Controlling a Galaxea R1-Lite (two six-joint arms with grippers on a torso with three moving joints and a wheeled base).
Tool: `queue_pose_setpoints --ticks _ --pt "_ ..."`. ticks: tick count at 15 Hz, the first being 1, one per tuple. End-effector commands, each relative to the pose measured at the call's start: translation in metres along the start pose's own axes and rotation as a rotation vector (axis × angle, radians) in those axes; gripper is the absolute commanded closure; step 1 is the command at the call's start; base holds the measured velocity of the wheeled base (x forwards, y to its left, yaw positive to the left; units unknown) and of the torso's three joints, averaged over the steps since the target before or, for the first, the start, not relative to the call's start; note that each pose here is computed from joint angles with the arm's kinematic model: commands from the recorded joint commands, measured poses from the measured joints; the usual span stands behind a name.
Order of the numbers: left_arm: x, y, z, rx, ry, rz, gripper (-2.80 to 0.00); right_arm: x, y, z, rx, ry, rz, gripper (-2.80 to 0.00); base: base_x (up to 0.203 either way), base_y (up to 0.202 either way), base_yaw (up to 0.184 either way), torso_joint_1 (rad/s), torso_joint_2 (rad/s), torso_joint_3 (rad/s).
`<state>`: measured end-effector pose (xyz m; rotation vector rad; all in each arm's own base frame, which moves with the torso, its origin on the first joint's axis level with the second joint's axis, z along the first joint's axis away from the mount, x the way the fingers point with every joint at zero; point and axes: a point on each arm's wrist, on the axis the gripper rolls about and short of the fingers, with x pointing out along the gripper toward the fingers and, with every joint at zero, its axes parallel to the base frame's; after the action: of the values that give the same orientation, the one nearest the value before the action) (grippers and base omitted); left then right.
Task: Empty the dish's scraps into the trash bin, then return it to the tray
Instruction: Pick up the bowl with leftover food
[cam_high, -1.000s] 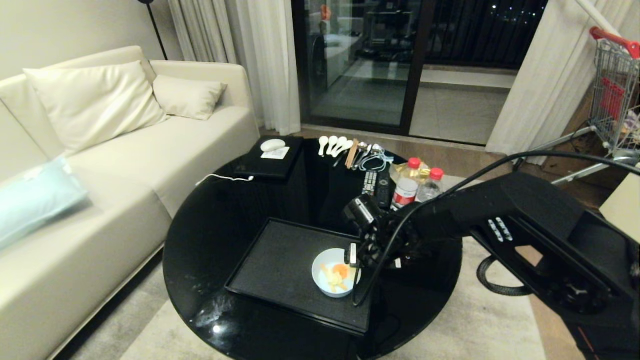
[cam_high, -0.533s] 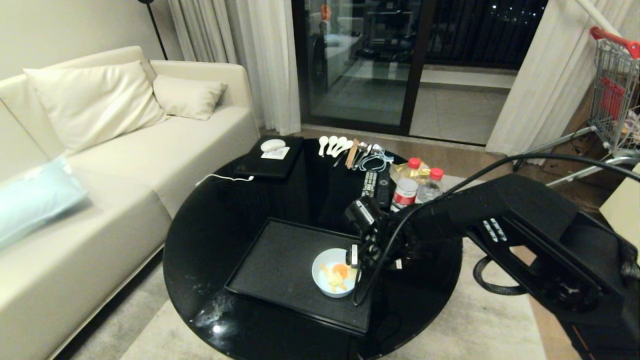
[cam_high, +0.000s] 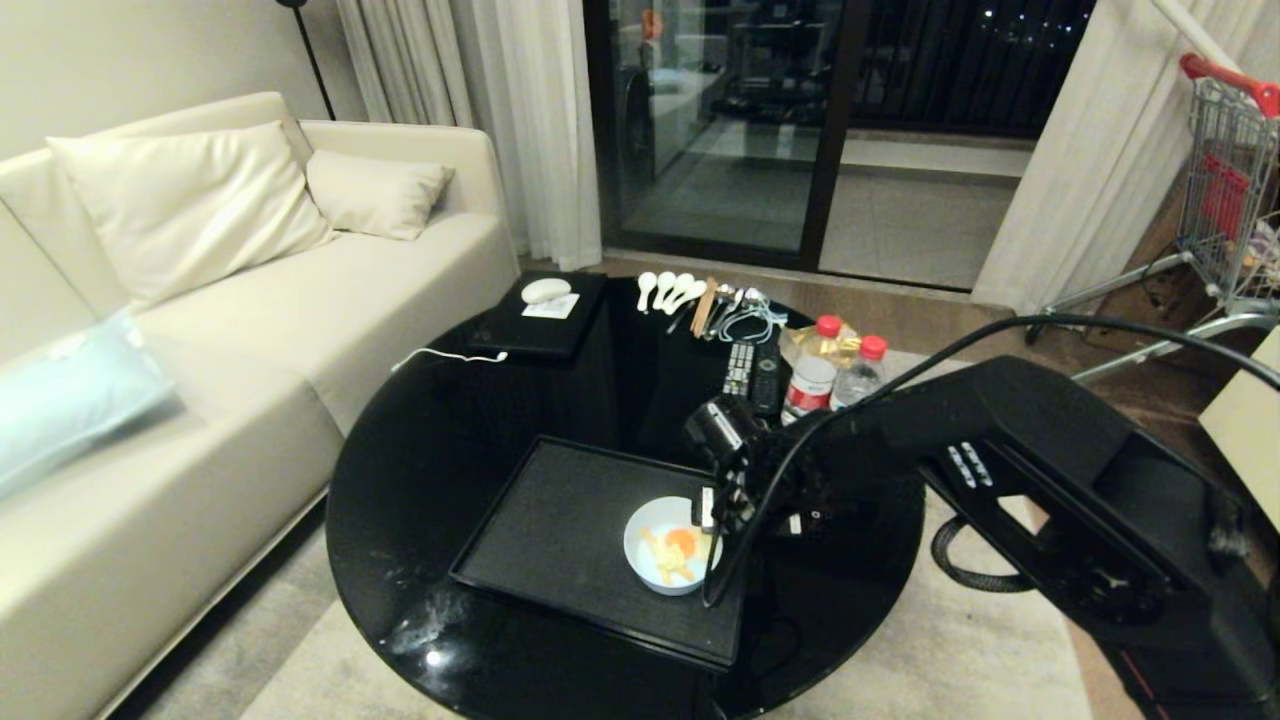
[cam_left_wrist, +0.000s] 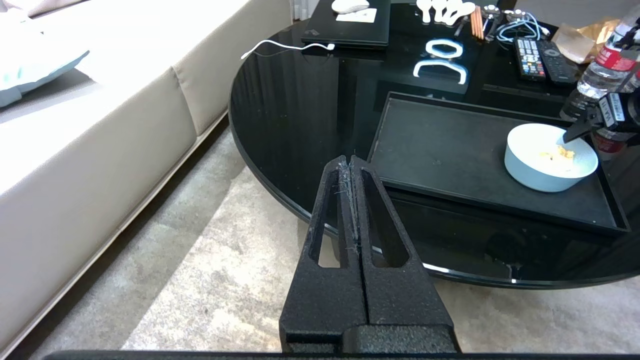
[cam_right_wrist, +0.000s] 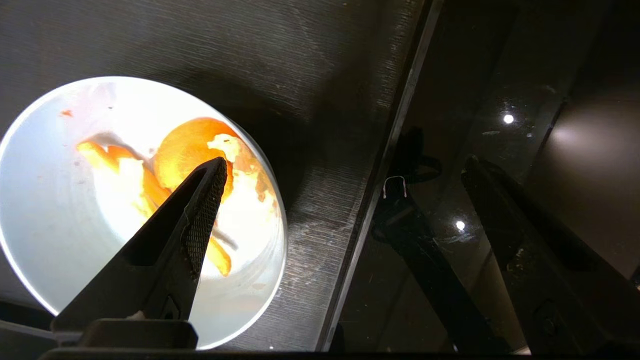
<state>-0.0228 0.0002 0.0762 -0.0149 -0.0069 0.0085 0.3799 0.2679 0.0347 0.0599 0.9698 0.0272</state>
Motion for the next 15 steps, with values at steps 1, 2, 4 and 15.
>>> queue_pose_setpoints --ticks 1,2,4,15 --pt "0.0 0.0 0.0 0.0 -0.001 0.001 0.0 0.0016 0.001 0.0001 0.003 0.0 -0.001 -2.8 0.0 0.0 0.0 0.0 0.0 0.0" --pt "0.0 0.0 0.0 0.0 -0.001 0.001 0.0 0.0018 0.0009 0.0011 0.004 -0.004 -0.001 -2.8 0.0 0.0 0.0 0.0 0.0 0.0" --pt "0.0 0.0 0.0 0.0 -0.001 0.001 0.0 0.002 0.0008 0.001 -0.01 -0.004 -0.002 -2.8 0.0 0.0 0.0 0.0 0.0 0.0" --pt "0.0 0.0 0.0 0.0 -0.001 0.001 0.0 0.0053 0.0073 -0.0012 -0.026 -0.013 -0.001 -2.8 0.0 0.0 0.0 0.0 0.0 0.0"
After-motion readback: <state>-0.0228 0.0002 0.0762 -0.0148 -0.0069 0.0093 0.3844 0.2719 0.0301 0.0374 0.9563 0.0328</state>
